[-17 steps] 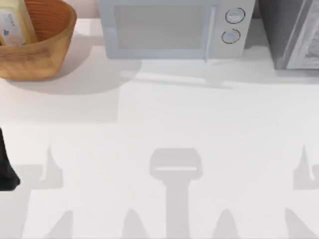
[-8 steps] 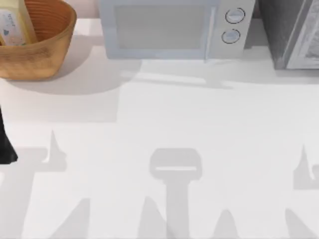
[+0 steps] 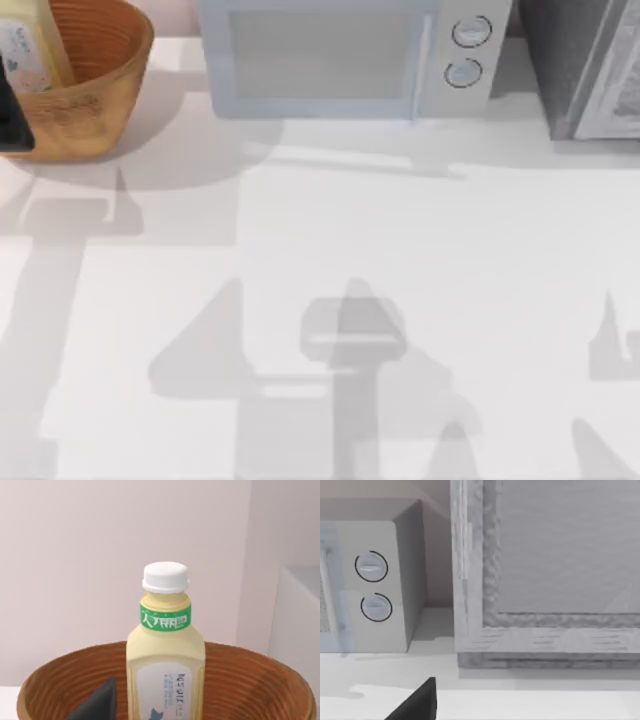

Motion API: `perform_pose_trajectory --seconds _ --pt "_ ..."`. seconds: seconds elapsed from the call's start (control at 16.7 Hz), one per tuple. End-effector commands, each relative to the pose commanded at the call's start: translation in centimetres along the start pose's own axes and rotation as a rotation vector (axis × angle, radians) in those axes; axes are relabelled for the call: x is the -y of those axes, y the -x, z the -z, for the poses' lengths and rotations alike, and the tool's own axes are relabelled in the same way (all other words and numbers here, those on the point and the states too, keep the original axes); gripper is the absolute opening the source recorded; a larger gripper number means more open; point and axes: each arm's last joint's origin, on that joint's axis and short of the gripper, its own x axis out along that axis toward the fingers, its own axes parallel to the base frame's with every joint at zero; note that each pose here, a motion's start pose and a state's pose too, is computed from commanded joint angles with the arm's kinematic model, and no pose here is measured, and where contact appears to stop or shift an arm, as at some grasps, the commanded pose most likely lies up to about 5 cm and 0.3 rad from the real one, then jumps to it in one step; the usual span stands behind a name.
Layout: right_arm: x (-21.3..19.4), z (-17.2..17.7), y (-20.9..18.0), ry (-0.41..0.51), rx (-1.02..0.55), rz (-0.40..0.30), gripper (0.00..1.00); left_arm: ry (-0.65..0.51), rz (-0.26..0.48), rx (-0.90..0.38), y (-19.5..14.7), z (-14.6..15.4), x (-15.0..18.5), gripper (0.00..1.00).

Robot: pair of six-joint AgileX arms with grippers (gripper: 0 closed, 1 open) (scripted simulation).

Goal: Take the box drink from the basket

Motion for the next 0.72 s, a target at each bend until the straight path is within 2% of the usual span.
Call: perform_pose_trajectory --seconds 0.18,0.42,0.72 --pt "0.0 0.0 0.0 0.000 0.000 0.000 1.00 0.004 -0.004 0.014 -5.4 0.8 -0.7 1.00" --pt "0.0 0.0 0.0 0.000 0.000 0.000 1.00 0.007 -0.007 0.019 -11.5 4.2 -1.6 1.00" --pt "0.0 0.0 0.0 0.000 0.000 0.000 1.00 0.004 -0.003 0.003 -15.9 9.6 -2.4 1.00"
